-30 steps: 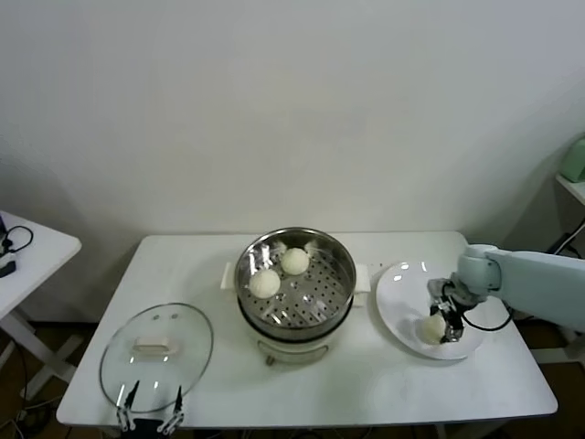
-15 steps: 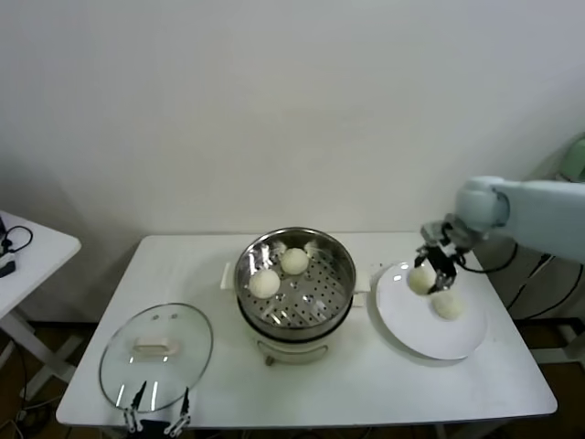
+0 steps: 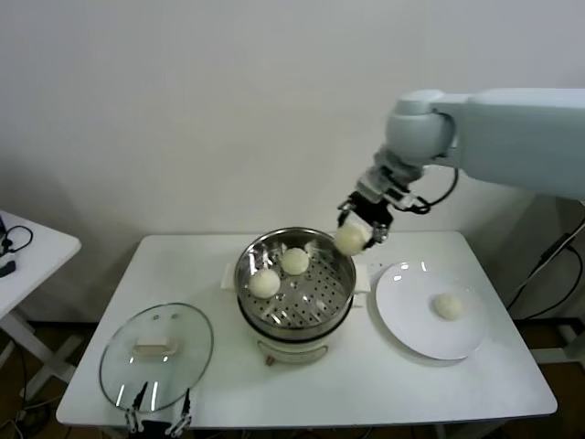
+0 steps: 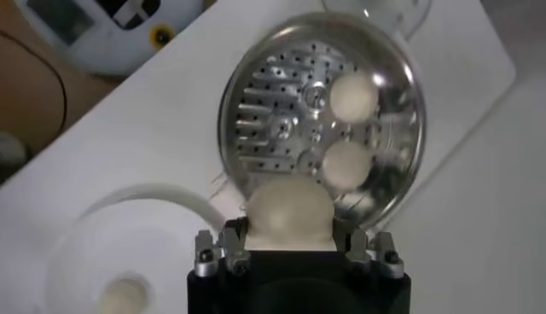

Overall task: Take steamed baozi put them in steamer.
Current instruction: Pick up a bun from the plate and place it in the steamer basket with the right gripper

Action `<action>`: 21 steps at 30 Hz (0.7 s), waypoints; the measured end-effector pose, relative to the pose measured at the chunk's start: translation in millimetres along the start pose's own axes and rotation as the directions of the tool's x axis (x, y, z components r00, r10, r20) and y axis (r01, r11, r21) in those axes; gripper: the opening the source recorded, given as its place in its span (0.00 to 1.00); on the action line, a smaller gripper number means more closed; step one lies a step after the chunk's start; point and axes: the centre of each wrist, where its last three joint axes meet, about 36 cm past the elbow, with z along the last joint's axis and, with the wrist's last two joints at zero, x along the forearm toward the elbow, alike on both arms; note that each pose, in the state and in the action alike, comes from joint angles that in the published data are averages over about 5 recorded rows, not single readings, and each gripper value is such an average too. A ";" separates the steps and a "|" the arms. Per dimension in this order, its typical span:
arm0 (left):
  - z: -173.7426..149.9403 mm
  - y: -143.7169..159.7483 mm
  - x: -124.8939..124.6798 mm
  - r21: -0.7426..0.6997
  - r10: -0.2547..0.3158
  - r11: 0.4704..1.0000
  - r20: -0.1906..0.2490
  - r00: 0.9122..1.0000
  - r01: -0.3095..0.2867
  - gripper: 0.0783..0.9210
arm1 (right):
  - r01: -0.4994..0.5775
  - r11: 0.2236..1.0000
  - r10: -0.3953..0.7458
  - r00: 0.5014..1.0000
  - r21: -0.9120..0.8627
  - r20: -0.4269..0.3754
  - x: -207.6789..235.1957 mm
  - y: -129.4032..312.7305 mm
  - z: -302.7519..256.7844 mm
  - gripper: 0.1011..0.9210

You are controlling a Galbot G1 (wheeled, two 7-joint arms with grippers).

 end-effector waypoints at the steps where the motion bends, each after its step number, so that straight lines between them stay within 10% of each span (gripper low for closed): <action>1: 0.2 -0.4 -0.4 0.001 0.000 1.000 0.000 1.000 0.000 0.88 | 0.007 0.999 -0.007 1.000 0.039 -0.001 -5.9 -7.0 -9.2 0.67; 21: 4.8 3.7 -7.6 0.016 -0.025 1.000 -0.002 1.000 0.025 0.88 | 0.139 0.898 -0.162 0.987 0.418 0.018 -151.6 -49.8 -93.6 0.67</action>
